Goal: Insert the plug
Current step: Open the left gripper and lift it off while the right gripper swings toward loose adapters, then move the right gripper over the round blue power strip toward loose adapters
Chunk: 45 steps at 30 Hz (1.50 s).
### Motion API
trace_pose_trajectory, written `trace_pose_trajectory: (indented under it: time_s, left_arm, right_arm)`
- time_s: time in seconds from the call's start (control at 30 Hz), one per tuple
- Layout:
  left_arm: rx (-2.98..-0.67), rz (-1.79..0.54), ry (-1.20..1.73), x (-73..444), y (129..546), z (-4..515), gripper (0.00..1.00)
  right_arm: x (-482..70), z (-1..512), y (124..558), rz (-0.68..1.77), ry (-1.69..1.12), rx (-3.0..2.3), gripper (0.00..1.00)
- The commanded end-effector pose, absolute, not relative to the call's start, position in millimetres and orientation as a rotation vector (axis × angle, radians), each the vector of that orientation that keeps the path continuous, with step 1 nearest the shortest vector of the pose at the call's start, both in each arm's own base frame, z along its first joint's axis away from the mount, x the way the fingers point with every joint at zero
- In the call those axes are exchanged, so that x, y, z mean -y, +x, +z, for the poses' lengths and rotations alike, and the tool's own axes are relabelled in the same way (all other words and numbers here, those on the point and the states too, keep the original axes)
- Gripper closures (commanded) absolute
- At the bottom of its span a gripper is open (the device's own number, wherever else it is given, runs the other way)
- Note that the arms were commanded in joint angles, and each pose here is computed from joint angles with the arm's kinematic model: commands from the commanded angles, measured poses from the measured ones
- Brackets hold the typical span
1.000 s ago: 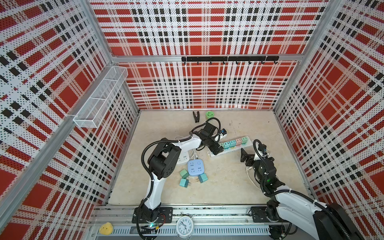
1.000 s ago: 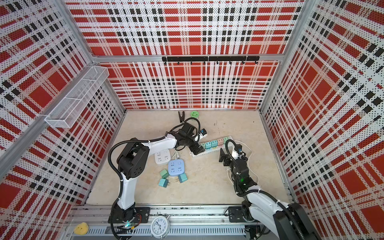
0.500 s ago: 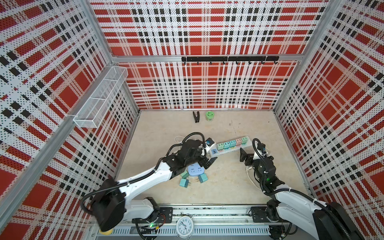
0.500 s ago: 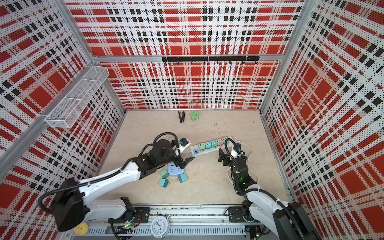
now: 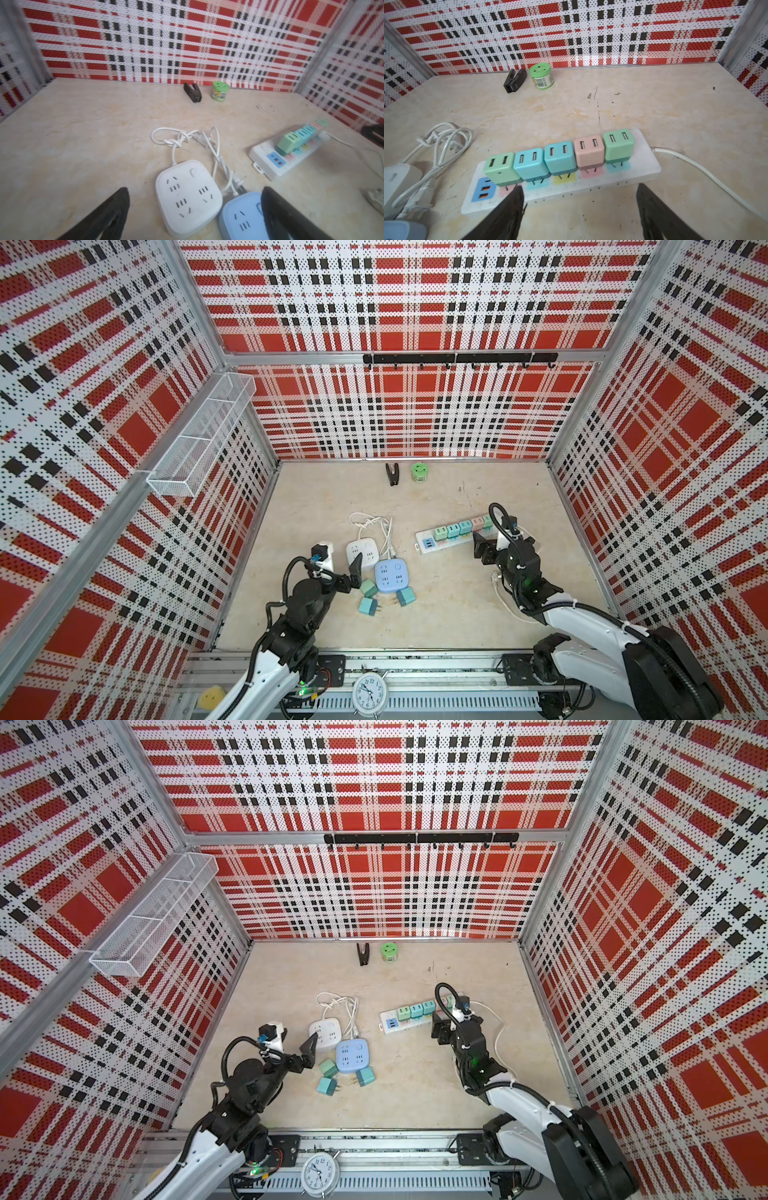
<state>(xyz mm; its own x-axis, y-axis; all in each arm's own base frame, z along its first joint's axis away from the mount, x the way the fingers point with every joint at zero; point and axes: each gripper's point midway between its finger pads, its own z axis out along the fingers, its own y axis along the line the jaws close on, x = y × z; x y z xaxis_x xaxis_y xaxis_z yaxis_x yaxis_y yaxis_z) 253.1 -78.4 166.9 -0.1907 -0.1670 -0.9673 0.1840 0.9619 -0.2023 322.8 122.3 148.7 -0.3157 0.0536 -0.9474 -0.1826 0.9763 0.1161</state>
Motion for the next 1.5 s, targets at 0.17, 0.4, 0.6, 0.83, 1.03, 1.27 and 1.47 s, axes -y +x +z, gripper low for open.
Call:
trace_pose_trajectory:
  time_s: [0.17, 0.4, 0.6, 0.83, 1.03, 1.27, 1.47]
  left_arm:
    - [-1.737, -0.279, -0.355, 33.2, 267.6, 140.8, 0.01]
    - [-1.829, -0.219, -0.417, 28.6, 279.7, 122.8, 0.01]
    - [-1.876, -0.227, -0.395, 34.9, 284.5, 117.3, 0.01]
    - [-1.863, -0.235, -0.411, 33.2, 283.6, 118.4, 0.01]
    - [-1.877, -0.242, -0.410, 34.1, 284.3, 115.8, 0.01]
    - [-1.880, -0.245, -0.413, 34.1, 284.6, 115.0, 0.01]
    - [-1.881, -0.249, -0.417, 34.2, 284.7, 114.8, 0.01]
  right_arm:
    - [-183.2, 169.8, 311.3, 0.307, -0.215, -1.920, 0.18]
    - [-249.5, 176.6, 303.9, 0.327, -0.371, -1.916, 0.19]
    - [-302.3, 162.2, 302.1, 0.313, -0.505, -1.962, 0.19]
    - [-345.4, 142.7, 298.7, 0.289, -0.624, -2.019, 0.19]
    - [-366.8, 129.8, 302.8, 0.318, -0.662, -2.061, 0.19]
    - [-386.5, 112.2, 305.2, 0.343, -0.703, -2.129, 0.19]
    - [-403.4, 97.1, 308.5, 0.357, -0.739, -2.167, 0.19]
